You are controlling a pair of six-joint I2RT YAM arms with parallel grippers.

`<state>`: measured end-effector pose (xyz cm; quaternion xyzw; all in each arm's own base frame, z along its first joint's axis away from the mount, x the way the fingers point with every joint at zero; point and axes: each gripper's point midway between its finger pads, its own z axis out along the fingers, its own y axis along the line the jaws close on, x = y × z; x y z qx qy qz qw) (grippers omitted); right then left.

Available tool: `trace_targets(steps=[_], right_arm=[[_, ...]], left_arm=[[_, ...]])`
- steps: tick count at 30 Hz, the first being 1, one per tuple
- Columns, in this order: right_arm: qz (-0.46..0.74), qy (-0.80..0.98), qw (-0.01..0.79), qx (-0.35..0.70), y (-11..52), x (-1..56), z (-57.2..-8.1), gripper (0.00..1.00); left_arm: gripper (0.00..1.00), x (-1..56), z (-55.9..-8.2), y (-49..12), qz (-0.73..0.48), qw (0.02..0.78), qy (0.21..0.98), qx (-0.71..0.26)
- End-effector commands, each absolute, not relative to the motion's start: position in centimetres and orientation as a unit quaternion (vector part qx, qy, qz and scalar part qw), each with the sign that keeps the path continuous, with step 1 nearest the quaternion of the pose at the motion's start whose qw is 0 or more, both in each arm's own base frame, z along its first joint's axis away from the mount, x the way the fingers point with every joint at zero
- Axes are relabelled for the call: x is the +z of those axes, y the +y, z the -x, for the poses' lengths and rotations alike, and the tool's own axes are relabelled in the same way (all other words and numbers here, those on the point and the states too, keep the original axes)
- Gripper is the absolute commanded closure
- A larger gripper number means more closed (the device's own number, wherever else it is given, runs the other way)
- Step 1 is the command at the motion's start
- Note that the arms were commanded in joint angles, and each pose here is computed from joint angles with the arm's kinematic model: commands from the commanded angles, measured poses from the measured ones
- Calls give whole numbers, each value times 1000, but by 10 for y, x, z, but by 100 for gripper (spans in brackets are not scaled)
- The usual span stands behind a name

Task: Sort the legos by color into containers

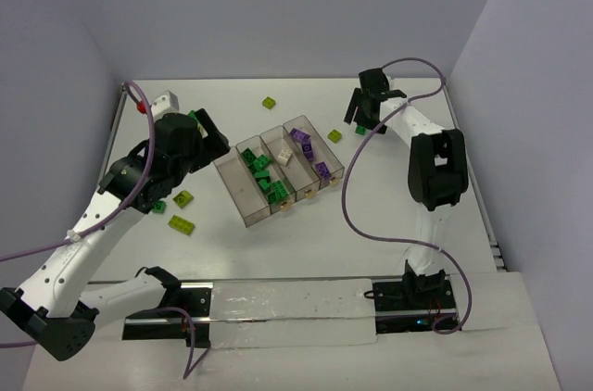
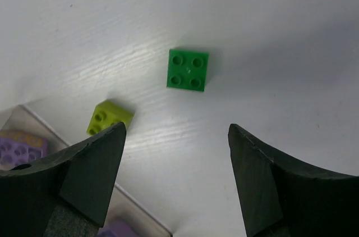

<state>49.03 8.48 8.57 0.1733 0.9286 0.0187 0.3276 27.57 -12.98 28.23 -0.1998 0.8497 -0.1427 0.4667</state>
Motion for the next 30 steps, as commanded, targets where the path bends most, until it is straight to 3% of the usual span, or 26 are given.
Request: trace_targets(steps=[1, 12, 24, 25, 30], right_arm=[[-193, 928, 317, 30, 78, 84, -513, 19], [-196, 939, 281, 2, 69, 47, -535, 22], [-189, 943, 272, -12, 64, 38, -528, 59], [-189, 942, 277, -13, 63, 41, -528, 67], [-191, 928, 319, -3, 61, 77, -525, 71]], left_arm=[[1, 281, -277, -129, 192, 467, 852, -139], [1, 280, -282, -128, 192, 466, 854, -129], [1, 278, -299, -112, 214, 463, 855, -90], [1, 275, -307, -109, 216, 457, 859, -83], [1, 261, -337, -86, 242, 432, 866, -66]])
